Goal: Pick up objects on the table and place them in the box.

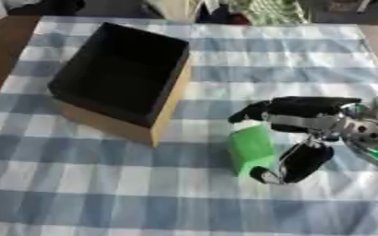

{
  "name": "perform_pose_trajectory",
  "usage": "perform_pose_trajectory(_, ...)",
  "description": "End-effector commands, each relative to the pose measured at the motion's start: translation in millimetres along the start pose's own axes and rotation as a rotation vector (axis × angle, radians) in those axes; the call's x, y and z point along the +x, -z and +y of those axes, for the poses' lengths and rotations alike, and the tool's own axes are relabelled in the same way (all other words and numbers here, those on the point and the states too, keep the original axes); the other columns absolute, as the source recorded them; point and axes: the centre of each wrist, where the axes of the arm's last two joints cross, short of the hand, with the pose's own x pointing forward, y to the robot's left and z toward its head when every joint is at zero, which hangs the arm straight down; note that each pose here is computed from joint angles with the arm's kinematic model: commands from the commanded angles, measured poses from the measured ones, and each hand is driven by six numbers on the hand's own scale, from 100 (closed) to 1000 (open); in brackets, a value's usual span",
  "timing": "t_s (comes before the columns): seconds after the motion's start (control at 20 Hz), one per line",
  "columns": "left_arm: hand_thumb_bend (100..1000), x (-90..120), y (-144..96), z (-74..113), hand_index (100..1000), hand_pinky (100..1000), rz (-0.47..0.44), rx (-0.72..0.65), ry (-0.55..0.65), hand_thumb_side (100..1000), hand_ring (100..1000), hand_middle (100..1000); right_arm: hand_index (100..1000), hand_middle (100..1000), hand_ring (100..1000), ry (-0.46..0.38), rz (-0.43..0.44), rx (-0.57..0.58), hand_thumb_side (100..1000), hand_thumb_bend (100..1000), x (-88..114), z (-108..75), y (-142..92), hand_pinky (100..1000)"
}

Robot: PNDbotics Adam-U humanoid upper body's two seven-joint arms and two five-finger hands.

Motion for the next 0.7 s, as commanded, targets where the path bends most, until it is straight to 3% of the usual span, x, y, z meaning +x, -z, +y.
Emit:
perform_pose_trajectory(0.05,333,5.7,5.3,-1.8,708,593,-0.027,-0.011,-0.014,334,737,581,1000,930,1000,0.100,0.178,0.127,297,382,-2.0,-7.8,-8.2,1000)
perform_pose_trajectory(0.7,331,5.4,4.3,-2.0,707,592,-0.022,-0.011,-0.017,335,737,581,1000,926,1000,0.078,0.202,0.134,288,410,5.0,-0.9,-1.8,997)
